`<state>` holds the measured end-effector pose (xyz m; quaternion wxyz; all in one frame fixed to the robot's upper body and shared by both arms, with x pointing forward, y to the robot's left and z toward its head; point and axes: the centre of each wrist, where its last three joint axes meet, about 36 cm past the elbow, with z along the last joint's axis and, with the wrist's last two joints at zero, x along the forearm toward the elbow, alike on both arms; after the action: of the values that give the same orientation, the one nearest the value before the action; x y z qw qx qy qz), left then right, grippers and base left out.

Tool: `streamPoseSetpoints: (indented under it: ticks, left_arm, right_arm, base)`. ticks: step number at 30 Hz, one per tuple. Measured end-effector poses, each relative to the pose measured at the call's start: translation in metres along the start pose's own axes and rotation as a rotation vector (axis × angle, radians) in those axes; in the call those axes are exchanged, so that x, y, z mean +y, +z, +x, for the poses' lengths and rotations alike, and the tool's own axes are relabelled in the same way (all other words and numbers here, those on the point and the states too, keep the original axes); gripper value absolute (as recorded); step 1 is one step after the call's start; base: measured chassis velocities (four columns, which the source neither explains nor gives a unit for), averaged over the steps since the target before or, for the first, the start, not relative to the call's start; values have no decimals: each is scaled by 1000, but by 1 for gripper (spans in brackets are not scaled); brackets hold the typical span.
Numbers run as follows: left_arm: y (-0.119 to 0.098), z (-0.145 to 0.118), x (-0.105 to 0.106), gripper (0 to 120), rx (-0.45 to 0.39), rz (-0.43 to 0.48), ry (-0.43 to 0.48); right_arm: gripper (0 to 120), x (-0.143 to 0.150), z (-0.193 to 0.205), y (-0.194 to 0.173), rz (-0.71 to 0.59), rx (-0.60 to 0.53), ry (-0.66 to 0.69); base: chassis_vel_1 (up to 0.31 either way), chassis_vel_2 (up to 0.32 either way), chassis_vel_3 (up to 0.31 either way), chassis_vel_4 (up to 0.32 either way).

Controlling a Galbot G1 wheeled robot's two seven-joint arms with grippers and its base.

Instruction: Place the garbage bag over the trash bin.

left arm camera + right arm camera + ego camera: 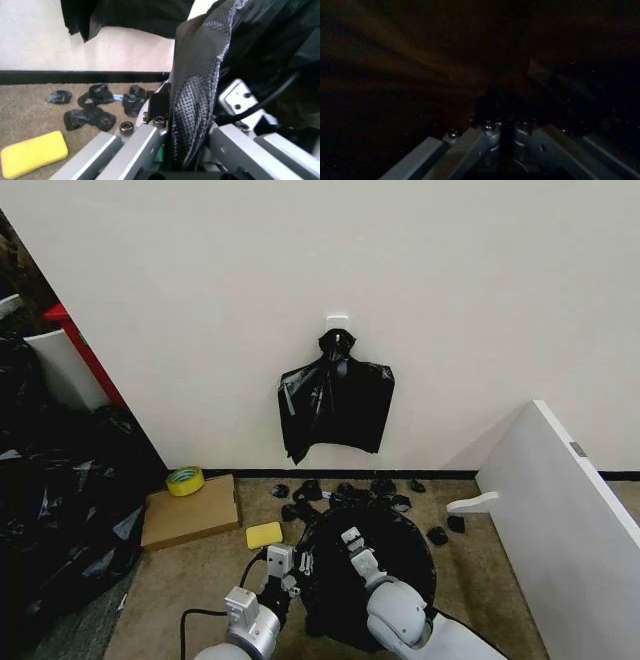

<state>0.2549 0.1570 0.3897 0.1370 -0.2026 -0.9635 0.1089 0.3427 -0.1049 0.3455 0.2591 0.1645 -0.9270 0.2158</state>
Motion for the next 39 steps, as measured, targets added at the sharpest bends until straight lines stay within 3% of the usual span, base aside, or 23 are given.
streamPoseSetpoints:
  ticks: [11,16,18,23,25,28,34,37,39]
  left_arm:
    - [1,-25,6,1,44,69,-57]
    - [2,-45,8,1,113,122,-148]
    - [0,-48,7,1,130,138,-173]
    - [-6,-63,14,1,235,244,-315]
    - [-7,-66,16,1,246,259,-330]
    - [-6,-77,19,1,286,308,-377]
    - [-5,-84,20,1,305,338,-388]
    - [-7,-82,22,14,298,347,-379]
    - [-9,-81,23,16,292,350,-377]
  right_arm:
    - [1,-16,52,-17,-118,-69,-128]
    - [25,-39,86,-28,-195,-157,-167]
    - [27,-45,93,-32,-208,-181,-165]
    - [50,-78,146,-58,-277,-292,-183]
    - [52,-80,152,-59,-279,-299,-185]
    - [67,-83,164,-60,-293,-304,-191]
    - [85,-80,164,-58,-306,-302,-186]
    - [98,-79,163,-58,-308,-301,-183]
    - [99,-79,162,-58,-307,-300,-182]
  base:
    - [0,0,0,0]
    - [0,0,0,0]
    - [0,0,0,0]
    - [0,0,0,0]
    - [0,0,0,0]
    - [0,0,0,0]
    - [0,0,0,0]
    - [0,0,0,0]
    - [0,0,0,0]
